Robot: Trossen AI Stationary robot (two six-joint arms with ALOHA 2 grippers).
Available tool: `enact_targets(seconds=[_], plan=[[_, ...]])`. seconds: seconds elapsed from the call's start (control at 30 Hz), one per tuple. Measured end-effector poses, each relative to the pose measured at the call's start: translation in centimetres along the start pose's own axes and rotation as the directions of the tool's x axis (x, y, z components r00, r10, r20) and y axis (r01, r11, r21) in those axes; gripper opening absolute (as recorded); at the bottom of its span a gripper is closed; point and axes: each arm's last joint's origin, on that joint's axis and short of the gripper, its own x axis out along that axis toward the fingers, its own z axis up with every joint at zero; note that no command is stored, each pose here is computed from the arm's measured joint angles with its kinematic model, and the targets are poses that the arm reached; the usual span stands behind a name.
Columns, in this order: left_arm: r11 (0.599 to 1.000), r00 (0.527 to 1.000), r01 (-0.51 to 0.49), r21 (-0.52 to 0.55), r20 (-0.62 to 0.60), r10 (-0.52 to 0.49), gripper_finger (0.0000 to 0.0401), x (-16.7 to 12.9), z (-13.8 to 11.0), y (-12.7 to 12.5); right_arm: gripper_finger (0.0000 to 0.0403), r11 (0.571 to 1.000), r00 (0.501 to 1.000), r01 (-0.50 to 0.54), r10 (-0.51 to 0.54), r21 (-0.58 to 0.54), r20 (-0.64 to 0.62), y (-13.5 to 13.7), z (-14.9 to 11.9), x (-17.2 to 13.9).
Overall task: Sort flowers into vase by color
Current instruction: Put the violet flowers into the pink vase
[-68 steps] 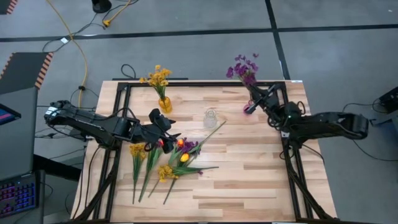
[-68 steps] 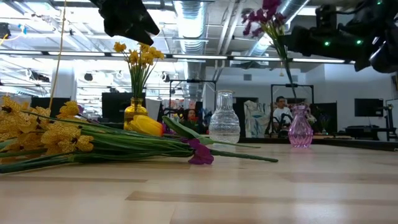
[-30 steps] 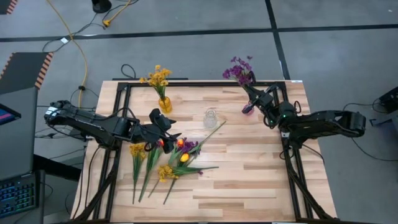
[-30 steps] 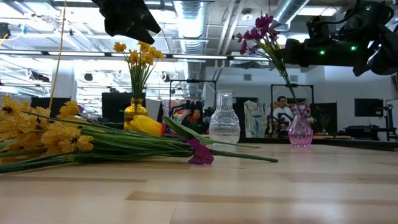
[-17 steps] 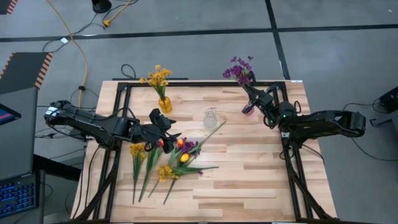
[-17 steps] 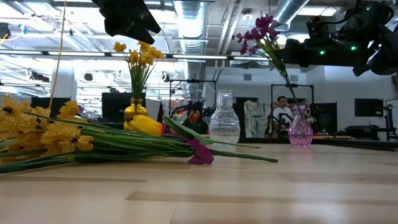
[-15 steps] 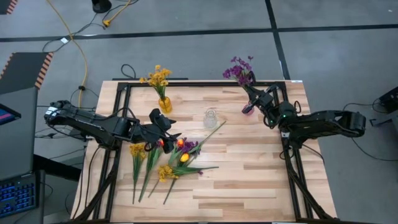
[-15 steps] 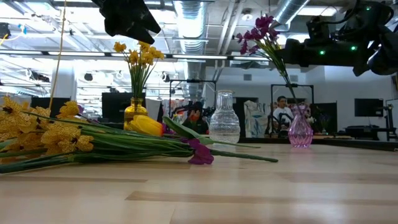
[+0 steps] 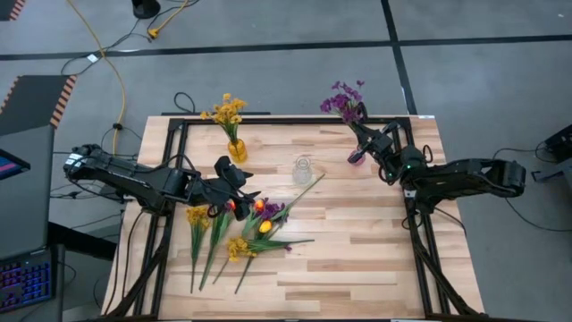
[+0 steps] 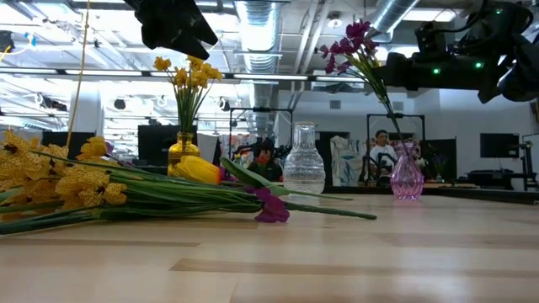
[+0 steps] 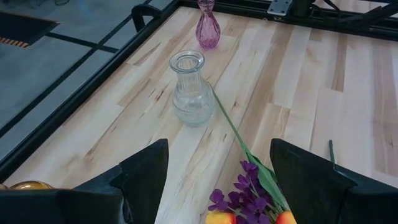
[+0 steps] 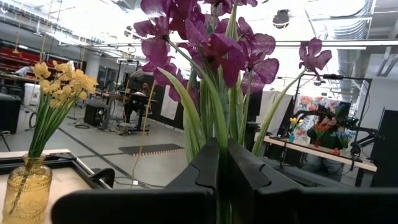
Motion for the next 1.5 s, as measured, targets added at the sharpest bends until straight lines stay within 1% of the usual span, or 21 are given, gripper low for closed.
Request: enact_targets(seconds=[0.33,0.43,0.6,1.2,1.33,1.5], plan=[[1.0,1.0,0.0,0.0,0.0,0.0,0.027,0.0,0.0,0.0,0.0072,1.0,1.0,-0.003,0.003,-0.003,-0.007,0.0,-0.1,0.0],[1.0,1.0,0.0,0.0,0.0,0.0,0.027,0.0,0.0,0.0,0.0078,1.0,0.999,-0.013,0.013,-0.016,-0.039,0.1,-0.4,0.0],[1.0,1.0,0.0,0.0,0.0,0.0,0.027,0.0,0.0,0.0,0.0086,0.999,0.995,0.014,-0.018,-0.038,-0.098,0.1,-0.9,0.0],[1.0,1.0,0.0,0.0,0.0,0.0,0.027,0.0,0.0,0.0,0.0091,0.999,0.991,0.004,-0.011,-0.053,-0.135,0.2,-1.2,-0.1],[1.0,1.0,0.0,0.0,0.0,0.0,0.027,0.0,0.0,0.0,0.0113,0.998,0.985,-0.008,-0.004,-0.068,-0.17,0.3,-1.6,-0.1],[1.0,1.0,0.0,0.0,0.0,0.0,0.027,0.0,0.0,0.0,0.0166,0.997,0.98,-0.003,-0.013,-0.08,-0.197,0.4,-1.9,-0.2]])
